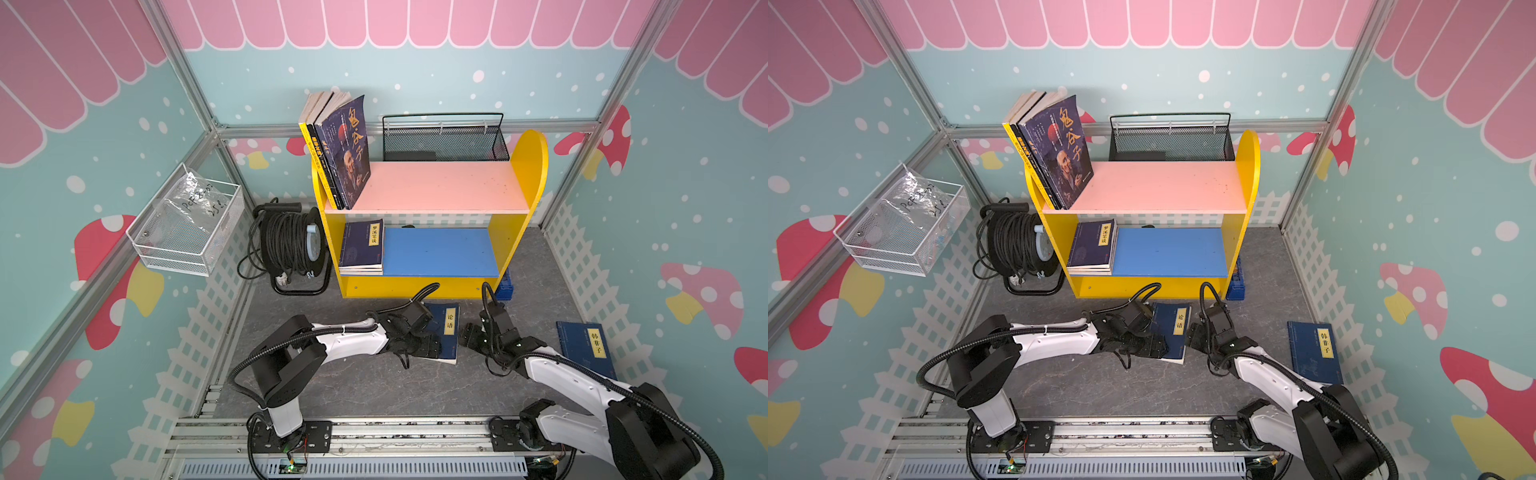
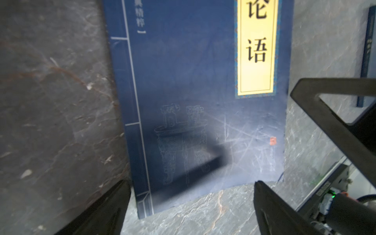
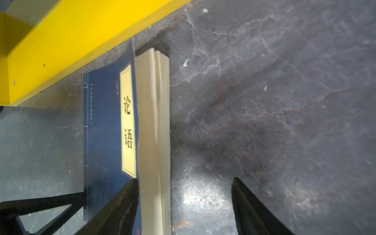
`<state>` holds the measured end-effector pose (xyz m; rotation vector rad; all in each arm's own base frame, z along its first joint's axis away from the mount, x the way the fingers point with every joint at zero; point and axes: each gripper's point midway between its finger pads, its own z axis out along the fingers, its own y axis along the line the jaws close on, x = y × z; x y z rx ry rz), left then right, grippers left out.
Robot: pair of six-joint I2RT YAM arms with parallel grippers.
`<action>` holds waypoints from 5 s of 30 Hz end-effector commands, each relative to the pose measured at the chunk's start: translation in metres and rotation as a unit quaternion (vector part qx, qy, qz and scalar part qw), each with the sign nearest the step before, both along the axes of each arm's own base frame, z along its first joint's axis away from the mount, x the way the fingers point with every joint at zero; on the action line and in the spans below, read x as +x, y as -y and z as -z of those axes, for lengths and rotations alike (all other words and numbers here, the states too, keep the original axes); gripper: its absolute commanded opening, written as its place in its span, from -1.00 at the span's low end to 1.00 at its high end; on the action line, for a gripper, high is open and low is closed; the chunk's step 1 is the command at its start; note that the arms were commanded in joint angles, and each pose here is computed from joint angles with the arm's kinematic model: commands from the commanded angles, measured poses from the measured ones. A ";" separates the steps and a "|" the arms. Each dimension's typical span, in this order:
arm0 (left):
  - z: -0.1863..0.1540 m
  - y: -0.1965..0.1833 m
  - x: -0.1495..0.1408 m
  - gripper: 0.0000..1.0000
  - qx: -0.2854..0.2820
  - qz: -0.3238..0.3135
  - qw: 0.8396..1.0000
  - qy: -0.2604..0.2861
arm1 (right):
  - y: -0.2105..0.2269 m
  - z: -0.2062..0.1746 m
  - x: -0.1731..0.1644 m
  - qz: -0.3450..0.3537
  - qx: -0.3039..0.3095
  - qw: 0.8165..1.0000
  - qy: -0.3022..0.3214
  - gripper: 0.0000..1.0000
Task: Stacking books/files
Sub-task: Rotate the book at the center of the table, then pick up the book at the center of the table, then place the book on the bookshelf.
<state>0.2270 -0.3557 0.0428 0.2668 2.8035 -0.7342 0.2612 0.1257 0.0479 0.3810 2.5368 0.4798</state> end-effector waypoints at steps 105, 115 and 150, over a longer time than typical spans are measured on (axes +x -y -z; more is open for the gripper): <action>-0.039 -0.029 0.050 -0.34 -0.278 -0.277 0.919 -0.041 | -0.082 0.110 -0.052 -0.150 -0.001 0.970 -0.189 0.08; -0.035 -0.044 0.038 -0.65 -0.230 -0.276 0.932 -0.042 | -0.096 0.091 -0.030 -0.155 0.011 0.975 -0.161 0.10; -0.282 -0.089 0.009 -1.00 -0.341 -0.062 0.933 0.099 | -0.133 -0.270 -0.038 -0.317 0.393 0.818 0.275 0.94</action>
